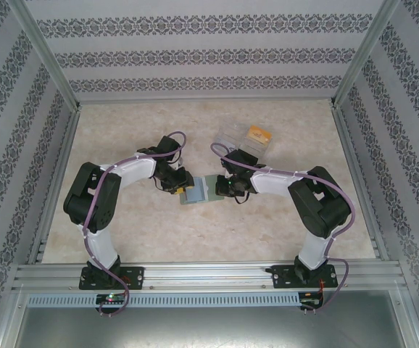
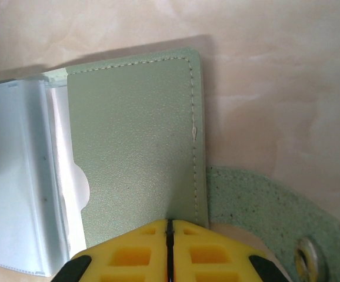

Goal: Take the credit cards out of the card holder

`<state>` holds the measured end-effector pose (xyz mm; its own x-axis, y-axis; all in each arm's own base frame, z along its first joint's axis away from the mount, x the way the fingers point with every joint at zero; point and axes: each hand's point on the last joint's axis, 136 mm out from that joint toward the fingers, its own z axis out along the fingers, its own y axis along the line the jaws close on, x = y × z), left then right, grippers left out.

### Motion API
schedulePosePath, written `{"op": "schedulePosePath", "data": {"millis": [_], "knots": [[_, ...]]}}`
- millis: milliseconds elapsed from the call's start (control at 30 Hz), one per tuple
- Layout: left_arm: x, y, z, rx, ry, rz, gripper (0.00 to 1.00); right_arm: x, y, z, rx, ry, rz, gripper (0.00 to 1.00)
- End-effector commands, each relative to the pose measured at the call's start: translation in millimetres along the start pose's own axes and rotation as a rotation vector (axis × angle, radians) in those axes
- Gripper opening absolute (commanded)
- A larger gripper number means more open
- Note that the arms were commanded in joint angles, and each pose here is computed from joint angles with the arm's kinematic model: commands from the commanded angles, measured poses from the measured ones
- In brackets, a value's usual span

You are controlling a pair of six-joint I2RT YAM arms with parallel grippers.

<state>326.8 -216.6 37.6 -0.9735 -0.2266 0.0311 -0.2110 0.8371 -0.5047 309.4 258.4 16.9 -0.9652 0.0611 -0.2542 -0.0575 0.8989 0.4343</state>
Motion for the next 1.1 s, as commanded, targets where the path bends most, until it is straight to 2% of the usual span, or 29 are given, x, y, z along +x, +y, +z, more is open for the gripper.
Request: {"op": "schedulePosePath", "data": {"millis": [0, 500, 667, 800, 1067], "knots": [[-2, -5, 6, 0.013, 0.010, 0.021, 0.38, 15, -17, 16, 0.053, 0.061, 0.038, 0.11], [1, -60, -11, 0.218, 0.006, 0.173, 0.39, 6, -7, 7, 0.019, 0.026, 0.054, 0.11], [1, -77, -13, 0.285, 0.008, 0.199, 0.41, -9, 11, -15, -0.053, -0.049, 0.056, 0.12], [-1, -94, -11, 0.344, 0.007, 0.226, 0.43, -20, 19, -40, -0.085, -0.131, 0.049, 0.16], [-6, -114, 11, 0.371, 0.028, 0.253, 0.48, -14, 10, -70, -0.080, -0.212, 0.063, 0.19]]}}
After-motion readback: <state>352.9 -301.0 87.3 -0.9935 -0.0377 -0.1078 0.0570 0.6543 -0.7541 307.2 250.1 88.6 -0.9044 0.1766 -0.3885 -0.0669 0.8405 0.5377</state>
